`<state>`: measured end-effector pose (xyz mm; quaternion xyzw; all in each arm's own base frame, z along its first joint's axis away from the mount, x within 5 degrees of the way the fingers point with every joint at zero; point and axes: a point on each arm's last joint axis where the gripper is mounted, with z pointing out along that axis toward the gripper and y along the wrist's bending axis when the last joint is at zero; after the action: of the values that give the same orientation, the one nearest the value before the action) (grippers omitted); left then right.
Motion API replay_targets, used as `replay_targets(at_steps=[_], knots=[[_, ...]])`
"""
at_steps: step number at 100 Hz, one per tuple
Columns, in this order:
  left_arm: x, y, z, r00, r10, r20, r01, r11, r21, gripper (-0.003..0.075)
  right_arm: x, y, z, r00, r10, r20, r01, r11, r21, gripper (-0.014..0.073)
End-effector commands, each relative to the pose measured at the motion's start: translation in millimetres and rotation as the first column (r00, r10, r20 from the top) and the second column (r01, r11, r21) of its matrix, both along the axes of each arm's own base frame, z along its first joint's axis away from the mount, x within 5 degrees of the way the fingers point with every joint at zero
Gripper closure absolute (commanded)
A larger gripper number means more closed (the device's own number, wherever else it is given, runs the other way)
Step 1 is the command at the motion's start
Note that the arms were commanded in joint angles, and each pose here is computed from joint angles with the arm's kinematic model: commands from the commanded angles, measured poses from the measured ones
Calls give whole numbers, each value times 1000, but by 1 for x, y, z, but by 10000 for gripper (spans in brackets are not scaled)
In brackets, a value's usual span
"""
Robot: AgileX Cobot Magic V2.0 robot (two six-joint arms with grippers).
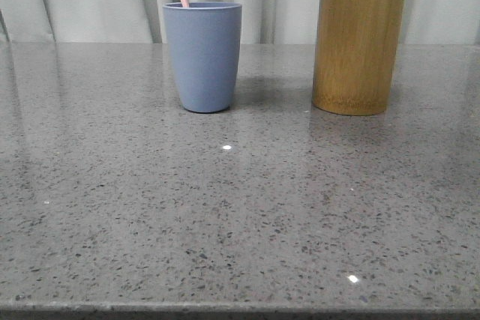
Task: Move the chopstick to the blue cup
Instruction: 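Move the pink stick over the blue cup and lower it inside, then open the right gripper to release the pink stick in the blue cup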
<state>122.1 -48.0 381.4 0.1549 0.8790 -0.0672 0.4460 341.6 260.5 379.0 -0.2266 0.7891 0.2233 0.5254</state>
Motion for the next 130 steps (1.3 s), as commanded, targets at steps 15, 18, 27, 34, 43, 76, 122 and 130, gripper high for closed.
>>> replay_targets(at_steps=[15,18,27,34,43,76,122,130], knots=[[1,-1,13,997,0,79,3,999,-38,384,-13,-14,46,991,-15,132,3,996,90,286],[1,-1,13,997,0,79,3,999,-38,384,-15,-15,48,991,-14,133,2,996,91,286],[1,-1,13,997,0,79,3,999,-38,384,-19,-19,52,992,-13,127,2,996,86,286],[1,-1,13,996,0,85,4,999,-40,384,-24,-22,57,990,-14,141,2,996,87,287],[2,-1,14,995,-1,100,5,999,-48,384,-32,-30,63,985,-20,169,6,997,83,297],[-9,4,12,989,-2,150,12,998,-68,384,-65,-102,46,978,-139,154,129,989,72,343],[-30,15,-3,975,28,219,-2,993,-119,395,-150,-180,22,946,-264,188,249,963,99,343],[-35,17,-6,972,28,234,1,992,-126,431,-165,-186,17,944,-267,194,251,963,103,363]])
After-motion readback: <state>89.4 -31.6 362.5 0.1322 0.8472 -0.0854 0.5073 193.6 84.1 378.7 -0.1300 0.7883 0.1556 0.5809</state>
